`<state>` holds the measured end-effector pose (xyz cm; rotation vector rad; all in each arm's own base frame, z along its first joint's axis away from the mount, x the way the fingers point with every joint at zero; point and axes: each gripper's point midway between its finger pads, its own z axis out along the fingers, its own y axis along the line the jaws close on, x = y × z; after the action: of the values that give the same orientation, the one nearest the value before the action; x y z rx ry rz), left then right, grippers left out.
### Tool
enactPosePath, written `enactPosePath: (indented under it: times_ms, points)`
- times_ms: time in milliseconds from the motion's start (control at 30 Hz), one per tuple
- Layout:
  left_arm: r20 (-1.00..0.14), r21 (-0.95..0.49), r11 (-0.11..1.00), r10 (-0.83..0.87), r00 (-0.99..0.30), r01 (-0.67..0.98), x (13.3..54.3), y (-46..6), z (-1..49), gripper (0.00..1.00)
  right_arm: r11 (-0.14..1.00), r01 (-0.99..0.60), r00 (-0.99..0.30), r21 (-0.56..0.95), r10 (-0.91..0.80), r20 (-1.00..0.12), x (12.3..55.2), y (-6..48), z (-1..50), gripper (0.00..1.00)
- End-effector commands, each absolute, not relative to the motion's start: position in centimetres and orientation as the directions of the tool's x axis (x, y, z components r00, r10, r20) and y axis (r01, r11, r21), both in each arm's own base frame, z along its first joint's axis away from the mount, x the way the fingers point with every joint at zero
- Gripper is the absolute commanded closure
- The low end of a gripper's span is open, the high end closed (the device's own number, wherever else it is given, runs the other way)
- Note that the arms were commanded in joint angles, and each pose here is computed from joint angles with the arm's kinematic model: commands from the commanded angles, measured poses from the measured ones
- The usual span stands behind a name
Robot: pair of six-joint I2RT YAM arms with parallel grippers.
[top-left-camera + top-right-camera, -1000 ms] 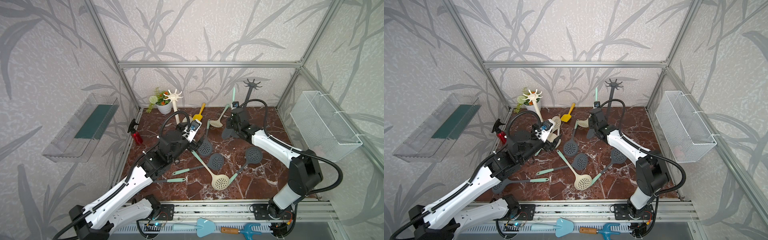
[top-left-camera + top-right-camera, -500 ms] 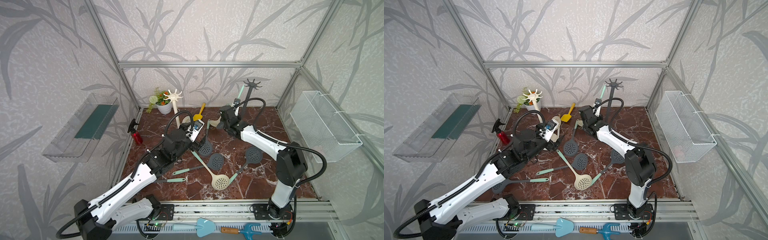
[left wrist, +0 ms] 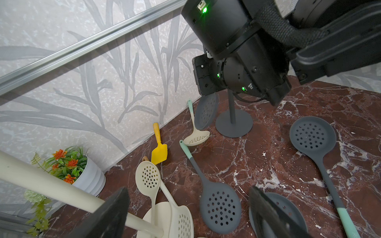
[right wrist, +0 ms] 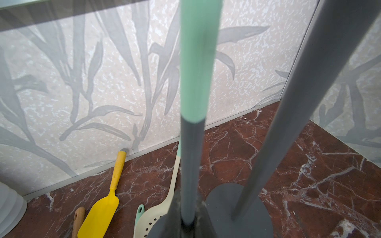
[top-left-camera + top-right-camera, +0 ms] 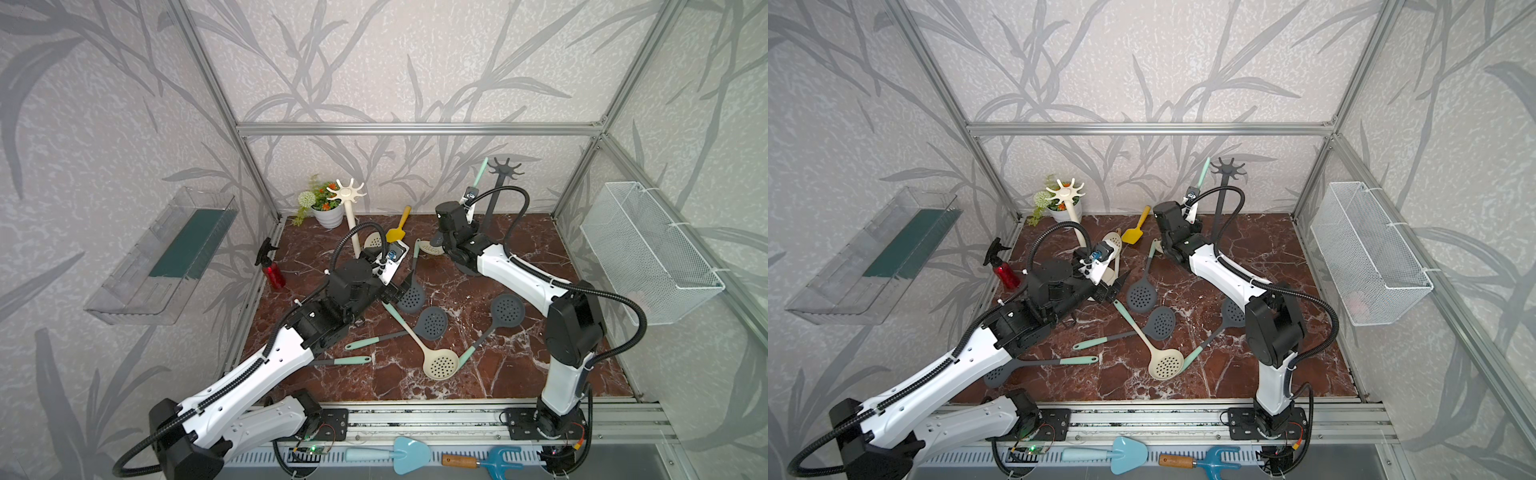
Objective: Hang the skimmer on the kitchen utensil rack
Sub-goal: Hang the skimmer on the rack.
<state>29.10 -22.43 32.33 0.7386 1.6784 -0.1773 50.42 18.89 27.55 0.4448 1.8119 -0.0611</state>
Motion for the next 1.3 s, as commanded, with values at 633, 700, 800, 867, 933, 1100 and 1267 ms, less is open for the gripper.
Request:
enactPosePath:
  times_ms: [633,700,800,867,933,1100,1267]
  points:
    - [-0.928,0.273,0.778,0.369,-0.060,0.566,29.2,-22.8,32.1,0.11,0.911,0.307,-0.277,0.273,0.360,-0.891,51.7,18.6,26.1,1.00]
    - [-0.928,0.272,0.777,0.368,-0.059,0.567,29.1,-22.8,32.2,0.11,0.912,0.307,-0.283,0.271,0.359,-0.889,51.7,18.6,25.9,1.00]
    - [-0.927,0.274,0.777,0.370,-0.059,0.568,29.2,-22.8,32.1,0.11,0.901,0.316,-0.274,0.298,0.387,-0.880,51.7,18.4,25.7,1.00]
    - [-0.927,0.274,0.776,0.370,-0.057,0.567,29.1,-22.8,32.2,0.11,0.900,0.314,-0.275,0.301,0.390,-0.879,51.7,18.5,25.6,1.00]
    - [-0.927,0.275,0.776,0.371,-0.058,0.567,29.1,-22.8,32.1,0.11,0.898,0.315,-0.277,0.307,0.397,-0.875,51.7,18.5,25.4,1.00]
    - [-0.926,0.277,0.775,0.373,-0.058,0.568,29.1,-22.8,32.1,0.11,0.895,0.318,-0.292,0.313,0.407,-0.866,51.6,18.6,24.4,1.00]
    - [-0.927,0.276,0.774,0.372,-0.056,0.570,29.1,-22.8,32.1,0.11,0.888,0.320,-0.307,0.329,0.426,-0.851,51.4,18.6,23.4,1.00]
